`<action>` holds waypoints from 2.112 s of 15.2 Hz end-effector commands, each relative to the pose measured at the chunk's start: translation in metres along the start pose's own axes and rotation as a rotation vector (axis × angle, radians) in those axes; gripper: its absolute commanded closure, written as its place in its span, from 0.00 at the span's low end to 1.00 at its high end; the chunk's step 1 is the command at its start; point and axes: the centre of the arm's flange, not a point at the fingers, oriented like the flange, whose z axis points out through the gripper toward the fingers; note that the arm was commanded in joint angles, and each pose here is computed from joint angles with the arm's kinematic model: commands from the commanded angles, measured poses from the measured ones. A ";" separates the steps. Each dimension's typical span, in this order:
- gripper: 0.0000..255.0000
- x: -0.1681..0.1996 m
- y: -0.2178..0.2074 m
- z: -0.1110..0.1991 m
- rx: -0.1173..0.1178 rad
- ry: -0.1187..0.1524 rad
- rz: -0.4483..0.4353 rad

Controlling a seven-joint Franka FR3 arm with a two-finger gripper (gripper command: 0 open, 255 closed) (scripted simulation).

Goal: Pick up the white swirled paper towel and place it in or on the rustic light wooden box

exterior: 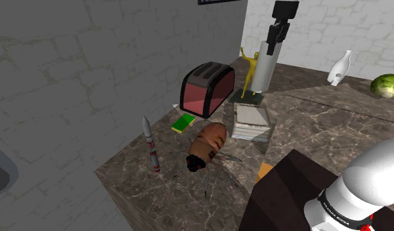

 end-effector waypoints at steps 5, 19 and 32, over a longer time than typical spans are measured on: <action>1.00 -0.006 0.012 0.025 0.000 0.000 -0.001; 1.00 -0.005 0.015 0.099 0.000 0.000 -0.001; 1.00 -0.004 0.017 0.148 0.000 0.000 -0.001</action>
